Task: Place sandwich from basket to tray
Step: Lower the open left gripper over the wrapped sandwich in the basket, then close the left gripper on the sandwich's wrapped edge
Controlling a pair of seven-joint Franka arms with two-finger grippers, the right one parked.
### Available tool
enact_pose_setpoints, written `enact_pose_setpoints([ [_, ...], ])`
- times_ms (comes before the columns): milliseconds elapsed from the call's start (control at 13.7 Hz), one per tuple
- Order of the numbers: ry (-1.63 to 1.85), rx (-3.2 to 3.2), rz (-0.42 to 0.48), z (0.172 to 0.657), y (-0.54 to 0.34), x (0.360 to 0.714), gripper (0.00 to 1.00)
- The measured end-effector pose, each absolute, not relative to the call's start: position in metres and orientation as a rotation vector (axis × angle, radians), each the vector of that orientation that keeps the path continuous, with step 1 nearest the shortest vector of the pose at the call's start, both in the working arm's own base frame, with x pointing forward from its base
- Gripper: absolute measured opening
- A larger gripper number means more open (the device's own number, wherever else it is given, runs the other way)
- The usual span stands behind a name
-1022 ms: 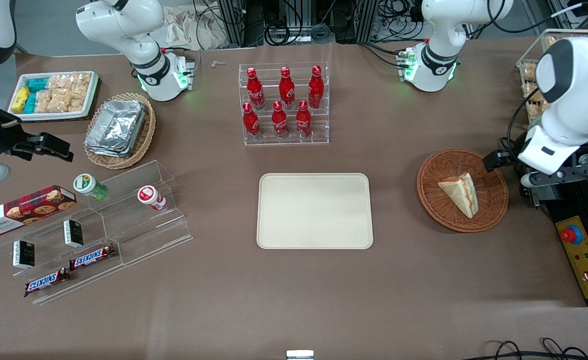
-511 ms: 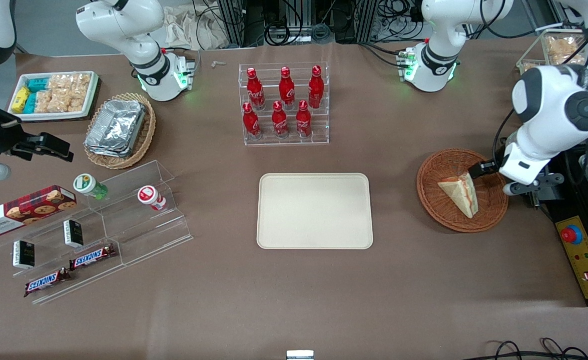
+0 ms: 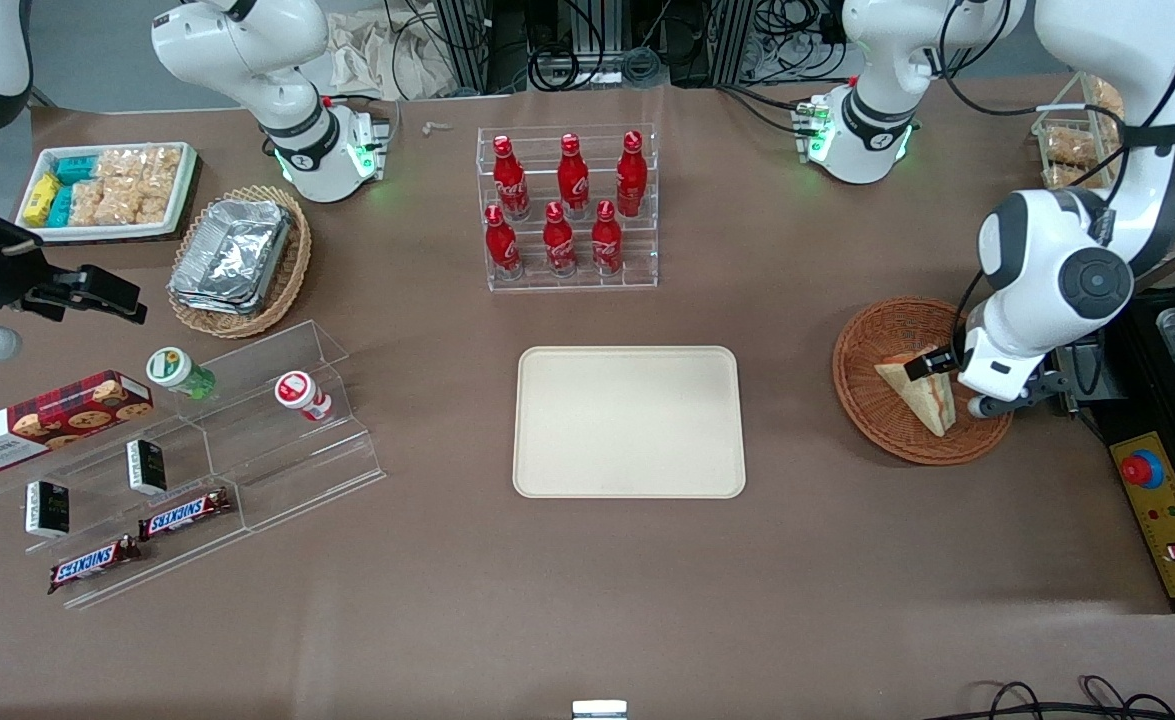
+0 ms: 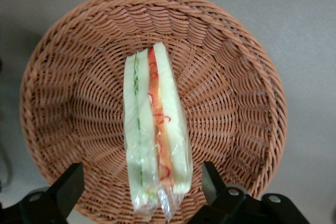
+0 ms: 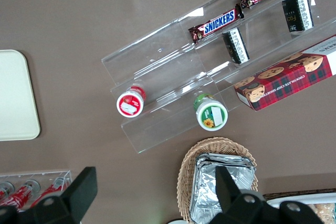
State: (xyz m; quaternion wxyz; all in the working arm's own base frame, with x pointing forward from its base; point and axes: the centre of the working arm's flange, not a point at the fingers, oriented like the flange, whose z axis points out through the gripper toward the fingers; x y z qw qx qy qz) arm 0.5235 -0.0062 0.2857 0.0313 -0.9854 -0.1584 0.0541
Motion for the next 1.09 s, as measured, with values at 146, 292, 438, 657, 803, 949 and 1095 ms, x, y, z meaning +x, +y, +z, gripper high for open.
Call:
enact_pose_setpoints([
  [146, -0.490, -3.035, 0.168, 0.277, -0.006, 0.524, 1.00],
  [292, -0.502, -3.031, 0.177, 0.272, -0.006, 0.523, 1.00],
  [438, -0.532, -3.022, 0.190, 0.267, -0.006, 0.522, 1.00],
  [657, -0.600, -3.004, 0.198, 0.263, -0.006, 0.521, 0.87],
  [803, -0.670, -2.987, 0.195, 0.263, -0.008, 0.521, 0.80],
  [949, -0.713, -2.974, 0.188, 0.264, -0.016, 0.522, 0.56],
  [1095, -0.743, -2.967, 0.174, 0.269, -0.022, 0.525, 0.37],
])
